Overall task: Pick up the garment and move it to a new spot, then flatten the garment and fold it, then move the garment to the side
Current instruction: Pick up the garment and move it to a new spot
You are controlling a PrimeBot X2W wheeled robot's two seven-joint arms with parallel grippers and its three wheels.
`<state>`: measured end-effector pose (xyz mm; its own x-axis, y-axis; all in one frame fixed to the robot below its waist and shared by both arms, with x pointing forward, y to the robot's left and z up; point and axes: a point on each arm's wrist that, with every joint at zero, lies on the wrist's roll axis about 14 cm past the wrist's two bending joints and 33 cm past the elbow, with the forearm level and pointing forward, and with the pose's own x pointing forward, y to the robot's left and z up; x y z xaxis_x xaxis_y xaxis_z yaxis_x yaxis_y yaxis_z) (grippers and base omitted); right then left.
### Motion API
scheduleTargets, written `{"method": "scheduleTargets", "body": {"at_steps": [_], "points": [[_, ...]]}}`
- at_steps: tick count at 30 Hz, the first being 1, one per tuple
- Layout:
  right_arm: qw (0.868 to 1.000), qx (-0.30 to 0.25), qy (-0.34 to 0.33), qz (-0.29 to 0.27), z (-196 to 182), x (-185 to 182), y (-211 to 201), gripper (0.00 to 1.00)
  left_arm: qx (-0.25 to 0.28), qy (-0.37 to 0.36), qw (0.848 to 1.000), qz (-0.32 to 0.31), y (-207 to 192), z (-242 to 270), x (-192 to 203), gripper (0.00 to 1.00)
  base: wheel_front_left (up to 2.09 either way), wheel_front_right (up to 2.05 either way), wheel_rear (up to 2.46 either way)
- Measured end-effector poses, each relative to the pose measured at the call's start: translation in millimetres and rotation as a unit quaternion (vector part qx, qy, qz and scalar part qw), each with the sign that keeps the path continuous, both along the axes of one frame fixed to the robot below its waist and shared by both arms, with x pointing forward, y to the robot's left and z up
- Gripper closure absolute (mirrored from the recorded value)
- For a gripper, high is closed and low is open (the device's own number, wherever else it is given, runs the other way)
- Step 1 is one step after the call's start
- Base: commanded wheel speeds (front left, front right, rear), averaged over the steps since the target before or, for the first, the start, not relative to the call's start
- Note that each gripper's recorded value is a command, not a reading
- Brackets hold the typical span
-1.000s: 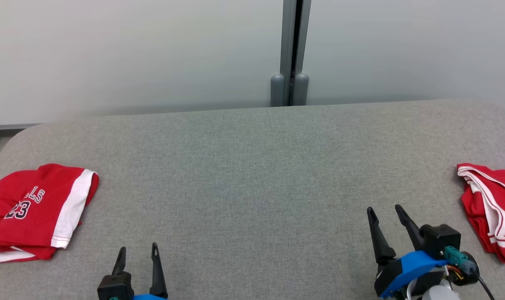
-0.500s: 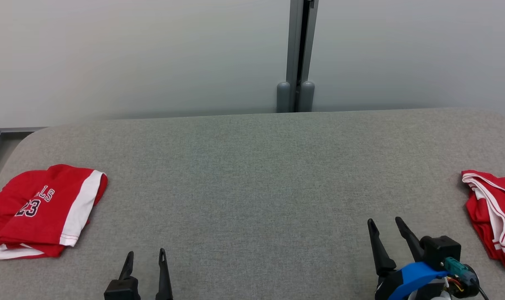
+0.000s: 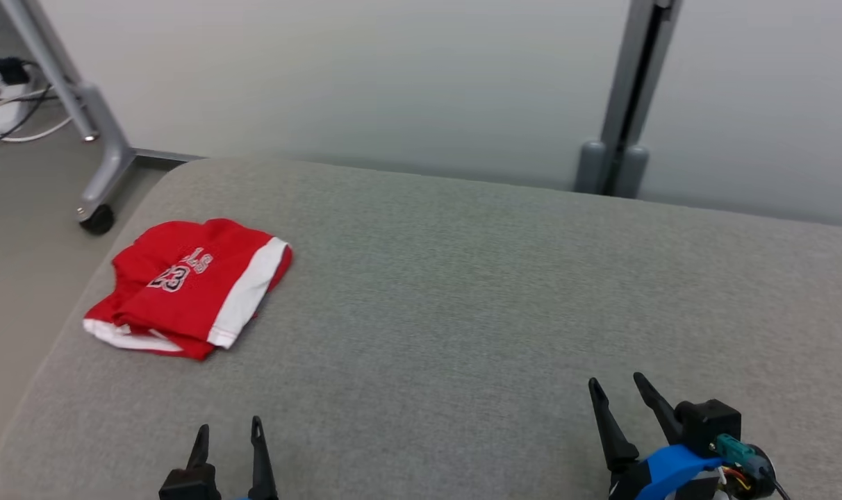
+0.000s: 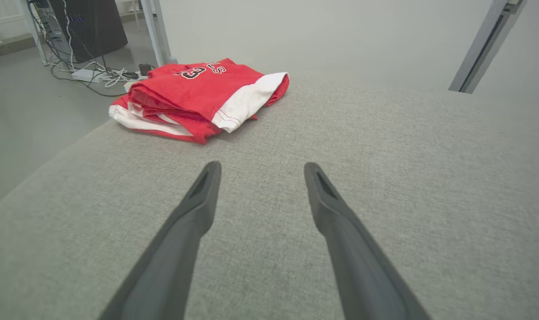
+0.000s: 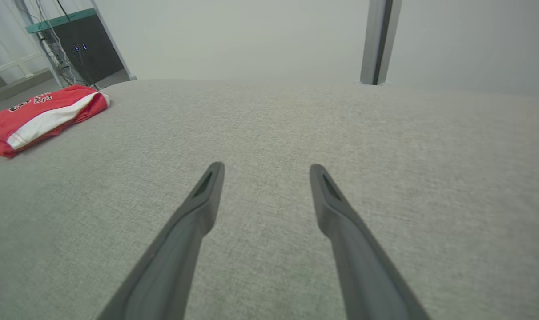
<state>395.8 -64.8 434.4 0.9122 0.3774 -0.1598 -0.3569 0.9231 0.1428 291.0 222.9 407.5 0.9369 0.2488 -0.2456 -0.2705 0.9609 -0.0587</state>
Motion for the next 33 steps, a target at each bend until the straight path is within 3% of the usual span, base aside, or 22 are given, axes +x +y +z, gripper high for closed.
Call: {"method": "scheduleTargets", "body": {"at_steps": [9, 16, 26, 33], "points": [[0.993, 0.002, 0.012, 0.120, -9, -1, 82, 0.00, -0.005, 0.027, 0.989, 0.148, 66, -13, -68, 0.00, 0.00, 0.00, 0.00], [0.987, -0.004, 0.023, 0.161, -20, -4, 107, 0.00, -0.008, 0.045, 0.982, 0.185, 80, -20, -87, 0.00, 0.00, 0.00, 0.00], [0.990, -0.014, 0.026, 0.139, -32, 16, 92, 0.00, 0.031, -0.037, 0.983, 0.179, 120, 34, -20, 0.00, 0.00, 0.00, 0.00], [0.991, -0.016, 0.030, 0.129, -45, 35, 81, 0.00, 0.065, -0.050, 0.991, 0.104, 144, 54, 47, 0.00, 0.00, 0.00, 0.00]]}}
